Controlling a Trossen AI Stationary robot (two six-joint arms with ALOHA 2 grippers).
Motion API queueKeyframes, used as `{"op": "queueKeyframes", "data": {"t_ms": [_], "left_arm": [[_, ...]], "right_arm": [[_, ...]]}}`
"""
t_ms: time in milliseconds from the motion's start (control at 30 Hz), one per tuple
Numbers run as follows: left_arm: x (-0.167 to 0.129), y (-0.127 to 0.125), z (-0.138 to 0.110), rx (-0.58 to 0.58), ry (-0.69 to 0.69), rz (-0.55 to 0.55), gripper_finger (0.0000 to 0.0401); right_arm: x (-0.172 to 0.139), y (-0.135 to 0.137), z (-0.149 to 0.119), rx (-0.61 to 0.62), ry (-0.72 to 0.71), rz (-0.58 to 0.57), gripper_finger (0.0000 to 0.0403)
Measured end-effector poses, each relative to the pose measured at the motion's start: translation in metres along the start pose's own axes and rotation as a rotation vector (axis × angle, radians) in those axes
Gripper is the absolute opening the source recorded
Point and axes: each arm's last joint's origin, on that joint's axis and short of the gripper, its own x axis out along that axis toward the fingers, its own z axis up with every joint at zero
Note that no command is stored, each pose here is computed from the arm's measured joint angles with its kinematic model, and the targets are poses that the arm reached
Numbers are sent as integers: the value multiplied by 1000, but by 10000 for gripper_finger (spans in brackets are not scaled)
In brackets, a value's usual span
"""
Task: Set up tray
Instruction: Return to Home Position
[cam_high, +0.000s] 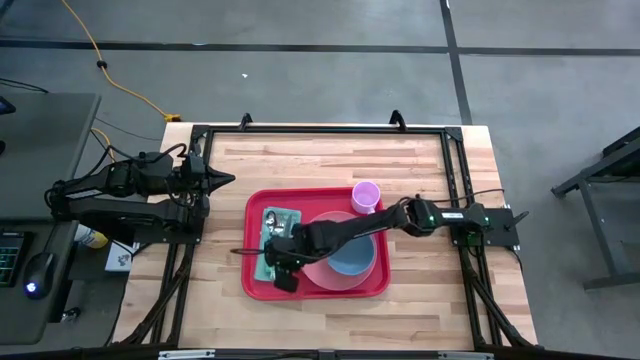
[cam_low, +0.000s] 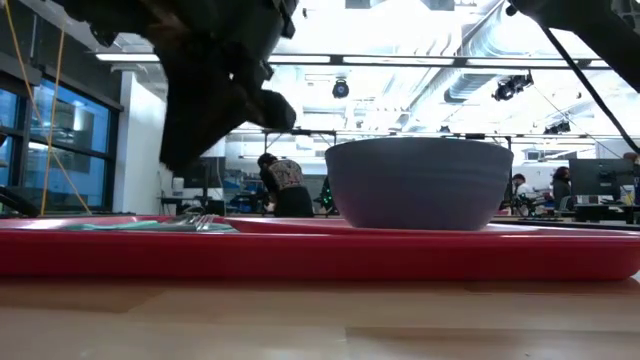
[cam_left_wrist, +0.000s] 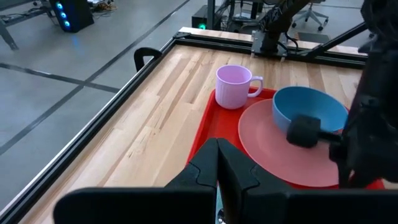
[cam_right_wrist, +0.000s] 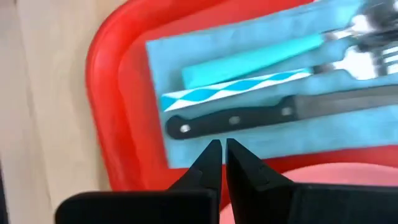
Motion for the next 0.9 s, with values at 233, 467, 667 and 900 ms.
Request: {"op": "queueKeyframes", "data": {"t_ms": [233, 467, 667, 900], "left_arm": [[0, 0, 0, 0, 0, 0, 37], [0, 0, -1, 31, 14, -4, 37], [-3, 0, -3, 44, 17, -45, 37], [-21, 4, -5, 35, -70, -66, 37]], "right_arm": [[-45, -27, 14, 2, -46, -111, 0], [-133, -51, 34, -60, -201, -151, 0], [-224, -73, 35, -113, -345, -138, 0], [-323, -98, 14, -121, -507, -106, 0]]}}
